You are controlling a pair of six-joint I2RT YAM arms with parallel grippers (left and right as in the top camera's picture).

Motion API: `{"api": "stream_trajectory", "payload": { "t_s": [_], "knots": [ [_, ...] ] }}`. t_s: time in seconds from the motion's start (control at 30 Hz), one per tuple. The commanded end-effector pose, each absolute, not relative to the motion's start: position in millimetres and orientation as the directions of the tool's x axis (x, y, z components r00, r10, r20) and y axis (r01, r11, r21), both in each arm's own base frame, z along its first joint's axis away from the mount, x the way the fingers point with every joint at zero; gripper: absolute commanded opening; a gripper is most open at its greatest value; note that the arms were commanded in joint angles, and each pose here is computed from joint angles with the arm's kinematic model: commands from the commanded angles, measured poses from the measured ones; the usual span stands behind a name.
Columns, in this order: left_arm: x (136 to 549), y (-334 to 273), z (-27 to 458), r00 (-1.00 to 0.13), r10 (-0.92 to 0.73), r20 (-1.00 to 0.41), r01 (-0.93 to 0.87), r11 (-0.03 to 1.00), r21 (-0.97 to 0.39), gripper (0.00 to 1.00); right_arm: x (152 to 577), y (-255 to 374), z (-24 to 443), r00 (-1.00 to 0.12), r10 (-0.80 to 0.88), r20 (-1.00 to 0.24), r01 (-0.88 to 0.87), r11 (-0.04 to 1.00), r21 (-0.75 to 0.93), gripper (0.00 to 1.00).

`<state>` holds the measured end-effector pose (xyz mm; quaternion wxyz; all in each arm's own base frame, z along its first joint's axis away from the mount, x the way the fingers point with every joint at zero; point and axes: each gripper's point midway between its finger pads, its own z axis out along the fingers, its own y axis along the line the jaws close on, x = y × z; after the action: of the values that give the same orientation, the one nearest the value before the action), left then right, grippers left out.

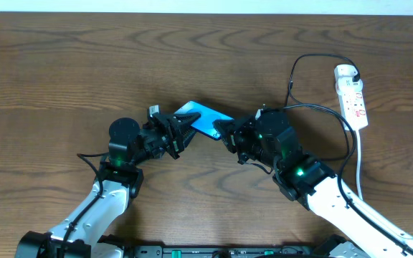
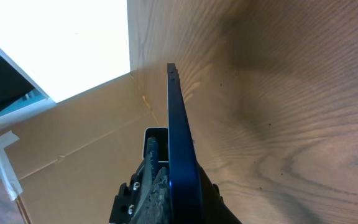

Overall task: Plug charger to phone and switch on socket
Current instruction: 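Hold the phone with the left gripper and open the right gripper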

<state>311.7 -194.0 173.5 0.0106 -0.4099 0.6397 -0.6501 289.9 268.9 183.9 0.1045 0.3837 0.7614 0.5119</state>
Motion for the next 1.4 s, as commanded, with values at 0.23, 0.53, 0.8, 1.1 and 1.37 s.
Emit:
{"api": "stream_trajectory", "payload": {
  "t_s": [0.23,0.53,0.8,1.1,1.37],
  "knots": [
    [315.1,-195.9,187.1,-0.684,-0.528,0.503,-0.479,-0.194,-0.856,0.19,266.6,286.2,186.0,-0.755,0.592,0.282,0.483,0.212,0.85,0.03],
    [315.1,-195.9,187.2,-0.685,-0.528,0.502,-0.478,-0.194,-0.857,0.08,266.1,286.3,185.7,-0.755,0.592,0.282,0.484,0.213,0.849,0.08],
    [315.1,-195.9,187.1,-0.694,-0.532,0.485,-0.465,-0.183,-0.866,0.08,265.7,285.5,184.1,-0.757,0.592,0.276,0.482,0.222,0.847,0.25],
    [308.2,-194.1,157.7,-0.683,-0.565,0.462,-0.508,-0.086,-0.857,0.08,260.9,271.0,158.7,-0.756,0.622,0.202,0.49,0.335,0.805,0.4],
    [287.8,-190.4,115.2,-0.644,-0.589,0.488,-0.62,0.029,-0.784,0.08,266.5,234.4,126.9,-0.766,0.639,-0.069,0.407,0.565,0.717,0.52]
  ]
}}
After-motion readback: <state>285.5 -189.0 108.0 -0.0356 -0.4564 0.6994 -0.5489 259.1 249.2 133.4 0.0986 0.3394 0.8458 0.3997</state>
